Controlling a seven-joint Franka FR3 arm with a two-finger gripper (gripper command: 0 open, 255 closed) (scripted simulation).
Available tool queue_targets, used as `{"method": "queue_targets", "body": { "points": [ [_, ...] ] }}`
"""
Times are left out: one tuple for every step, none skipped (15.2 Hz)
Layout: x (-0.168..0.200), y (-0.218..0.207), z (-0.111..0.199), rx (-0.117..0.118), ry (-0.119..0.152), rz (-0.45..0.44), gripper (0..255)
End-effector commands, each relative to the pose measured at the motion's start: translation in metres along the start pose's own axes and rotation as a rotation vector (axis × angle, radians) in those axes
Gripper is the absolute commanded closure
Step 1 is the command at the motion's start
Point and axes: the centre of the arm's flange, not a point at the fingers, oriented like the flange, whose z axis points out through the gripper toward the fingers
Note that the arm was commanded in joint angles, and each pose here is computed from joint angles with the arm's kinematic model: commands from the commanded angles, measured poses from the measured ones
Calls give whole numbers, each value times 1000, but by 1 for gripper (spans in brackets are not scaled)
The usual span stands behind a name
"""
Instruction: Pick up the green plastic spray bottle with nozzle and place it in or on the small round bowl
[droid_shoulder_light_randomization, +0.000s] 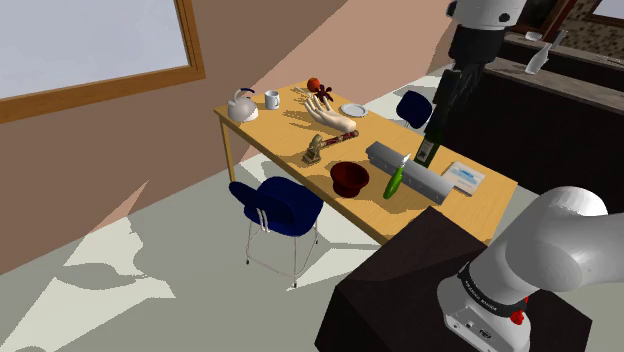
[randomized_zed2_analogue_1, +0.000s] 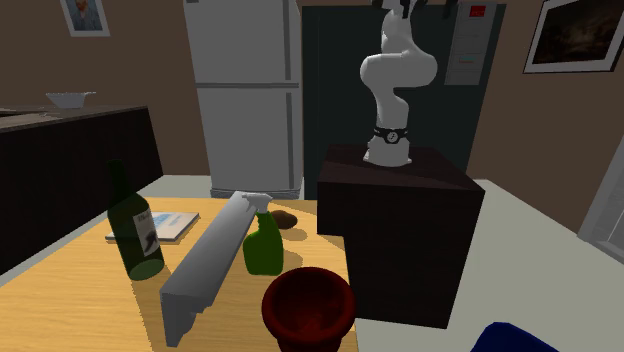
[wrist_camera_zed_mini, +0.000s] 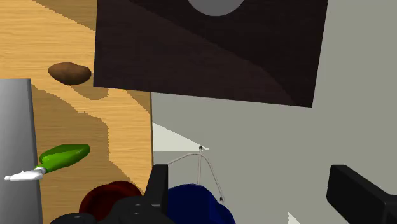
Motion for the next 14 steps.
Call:
{"method": "queue_targets", "body": {
  "points": [
    [0, 0, 0, 0, 0, 0, 0],
    [12, 6, 6, 9, -7, 27, 0],
    [23, 13, 12, 18, -13, 54, 0],
    [34, 20, 18, 26, -20, 82, 0],
    [45, 27, 24, 35, -27, 109, 0],
    [56, 35, 31, 44, -33, 136, 0],
    [67, 42, 38, 53, -40, 163, 0],
    [77, 50, 44, 62, -47, 190, 0],
    [87, 58, 51, 71, -53, 218, 0],
    [97, 67, 58, 79, -60, 245, 0],
    [106, 75, 65, 88, -67, 272, 0],
    [115, 84, 73, 97, -73, 299, 0],
    [124, 93, 80, 106, -80, 326, 0],
    [133, 102, 88, 115, -87, 353, 0]
  ]
}}
